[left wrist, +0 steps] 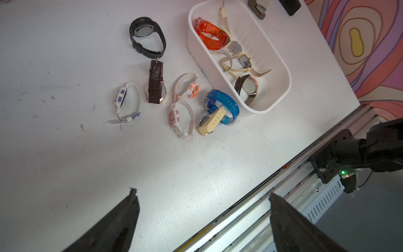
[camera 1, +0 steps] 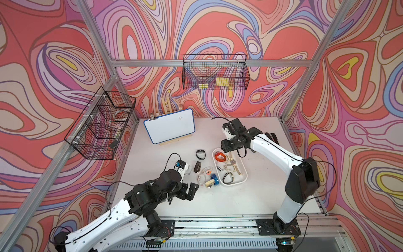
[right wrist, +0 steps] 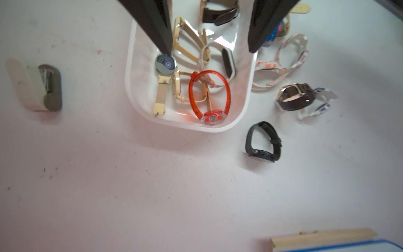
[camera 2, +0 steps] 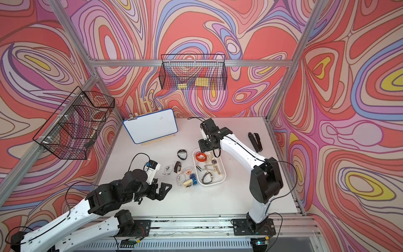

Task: Put the watch into the storage box
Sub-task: Place the watch in the storage box, then pick up the watch at the center of the board.

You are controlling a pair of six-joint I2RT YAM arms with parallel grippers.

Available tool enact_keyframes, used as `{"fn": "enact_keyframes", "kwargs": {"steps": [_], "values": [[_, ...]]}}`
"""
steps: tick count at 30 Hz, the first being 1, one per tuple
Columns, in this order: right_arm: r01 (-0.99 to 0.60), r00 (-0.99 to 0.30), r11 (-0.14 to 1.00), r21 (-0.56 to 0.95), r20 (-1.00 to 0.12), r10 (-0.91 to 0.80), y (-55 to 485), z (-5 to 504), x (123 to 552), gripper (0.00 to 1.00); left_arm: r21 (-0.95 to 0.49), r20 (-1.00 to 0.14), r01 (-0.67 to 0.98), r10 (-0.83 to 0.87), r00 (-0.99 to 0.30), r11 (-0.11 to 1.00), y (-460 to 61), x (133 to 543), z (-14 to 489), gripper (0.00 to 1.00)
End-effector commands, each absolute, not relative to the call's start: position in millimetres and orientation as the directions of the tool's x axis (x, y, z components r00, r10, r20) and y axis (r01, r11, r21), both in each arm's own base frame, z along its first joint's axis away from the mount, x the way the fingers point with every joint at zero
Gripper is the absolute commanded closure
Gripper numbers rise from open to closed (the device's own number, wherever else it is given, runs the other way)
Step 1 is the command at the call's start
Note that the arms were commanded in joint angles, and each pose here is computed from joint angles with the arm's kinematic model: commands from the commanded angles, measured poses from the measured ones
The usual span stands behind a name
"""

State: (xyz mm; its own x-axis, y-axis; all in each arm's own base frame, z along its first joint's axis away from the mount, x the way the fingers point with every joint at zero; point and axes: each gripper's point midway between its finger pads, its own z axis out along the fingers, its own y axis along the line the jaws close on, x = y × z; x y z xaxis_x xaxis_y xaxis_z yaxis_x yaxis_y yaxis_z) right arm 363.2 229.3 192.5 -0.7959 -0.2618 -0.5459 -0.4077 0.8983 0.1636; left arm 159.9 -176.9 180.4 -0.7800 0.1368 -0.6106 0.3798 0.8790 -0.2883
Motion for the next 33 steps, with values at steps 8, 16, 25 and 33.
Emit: {"fn": "enact_keyframes", "kwargs": {"steps": [8, 16, 25, 33], "values": [[-0.537, -0.72, 0.754, 0.378, -0.671, -0.176, 235, 246, 289, 0.02, -0.058, -0.54, 0.326, 0.245, -0.805, 0.944, -185, 205, 165, 0.04], [-0.542, -0.702, 0.712, 0.447, -0.707, -0.09, 213, 256, 237, 0.02, 0.091, -0.437, 0.326, 0.332, -0.836, 0.941, -188, 254, 132, 0.16], [-0.506, -0.722, 0.733, 0.454, -0.688, -0.072, 193, 242, 212, 0.02, 0.091, -0.382, 0.338, 0.347, -0.857, 0.937, -202, 296, 99, 0.15], [-0.492, -0.735, 0.744, 0.453, -0.673, -0.076, 190, 234, 209, 0.02, 0.149, -0.336, 0.338, 0.369, -0.866, 0.929, -204, 322, 75, 0.19]]}}
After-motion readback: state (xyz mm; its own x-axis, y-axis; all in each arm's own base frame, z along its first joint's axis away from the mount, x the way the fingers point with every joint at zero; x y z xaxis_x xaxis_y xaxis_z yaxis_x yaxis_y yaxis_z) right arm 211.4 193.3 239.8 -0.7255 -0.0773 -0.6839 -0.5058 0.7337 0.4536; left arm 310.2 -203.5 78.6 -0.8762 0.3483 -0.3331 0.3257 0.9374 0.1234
